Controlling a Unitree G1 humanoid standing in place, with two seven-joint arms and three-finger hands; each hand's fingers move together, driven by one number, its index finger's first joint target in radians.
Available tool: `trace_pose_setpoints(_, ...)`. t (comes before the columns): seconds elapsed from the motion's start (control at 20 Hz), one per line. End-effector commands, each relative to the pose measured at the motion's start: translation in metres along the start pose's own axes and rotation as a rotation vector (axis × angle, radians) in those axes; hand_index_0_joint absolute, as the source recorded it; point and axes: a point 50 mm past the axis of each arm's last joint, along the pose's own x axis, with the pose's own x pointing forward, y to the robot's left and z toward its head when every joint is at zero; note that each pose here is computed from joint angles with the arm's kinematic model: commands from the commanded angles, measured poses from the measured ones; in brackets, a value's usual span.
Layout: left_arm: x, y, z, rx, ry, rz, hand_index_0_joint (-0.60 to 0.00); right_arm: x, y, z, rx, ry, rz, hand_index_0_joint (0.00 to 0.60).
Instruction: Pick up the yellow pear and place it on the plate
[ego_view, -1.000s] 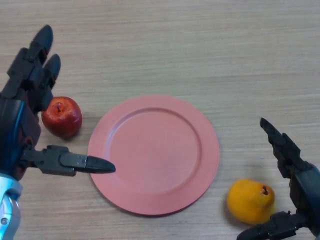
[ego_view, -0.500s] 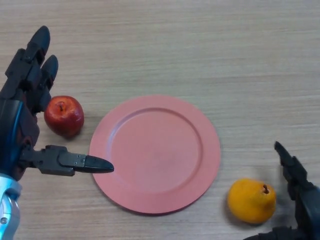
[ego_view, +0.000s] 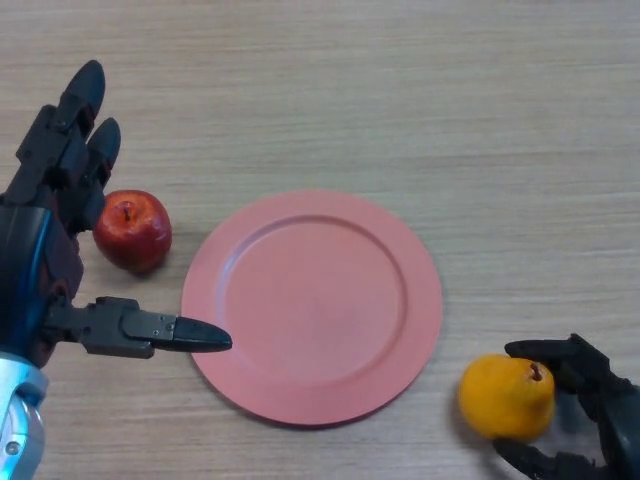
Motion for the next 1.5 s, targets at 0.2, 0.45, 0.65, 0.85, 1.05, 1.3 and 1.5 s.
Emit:
trace_pose_setpoints(0.2, -0.004, 0.009, 0.032, 0.054, -0.222, 0.057, 0.0, 0.005, -0.003, 0.066, 0.144, -0.197, 0.011, 0.6)
trace_pose_setpoints(0.45, -0.005, 0.008, 0.037, 0.047, -0.213, 0.035, 0.0, 0.02, 0.023, 0.128, 0.133, -0.344, 0.122, 0.6)
trace_pose_setpoints(0.65, -0.007, 0.01, 0.038, 0.034, -0.229, 0.036, 0.0, 0.036, 0.054, 0.155, 0.131, -0.438, 0.224, 0.6)
trace_pose_setpoints(0.85, -0.012, 0.012, 0.041, 0.038, -0.272, 0.057, 0.0, 0.059, 0.081, 0.162, 0.099, -0.485, 0.262, 0.6)
trace_pose_setpoints(1.05, -0.018, 0.02, 0.046, 0.03, -0.277, 0.068, 0.0, 0.085, 0.097, 0.146, 0.045, -0.398, 0.223, 0.6)
trace_pose_setpoints(1.3, -0.026, 0.029, 0.044, 0.056, -0.291, 0.13, 0.0, 0.096, 0.106, 0.126, -0.002, -0.233, 0.257, 0.6)
trace_pose_setpoints(1.5, -0.029, 0.033, 0.043, 0.07, -0.288, 0.157, 0.0, 0.096, 0.109, 0.128, -0.01, -0.222, 0.301, 0.5)
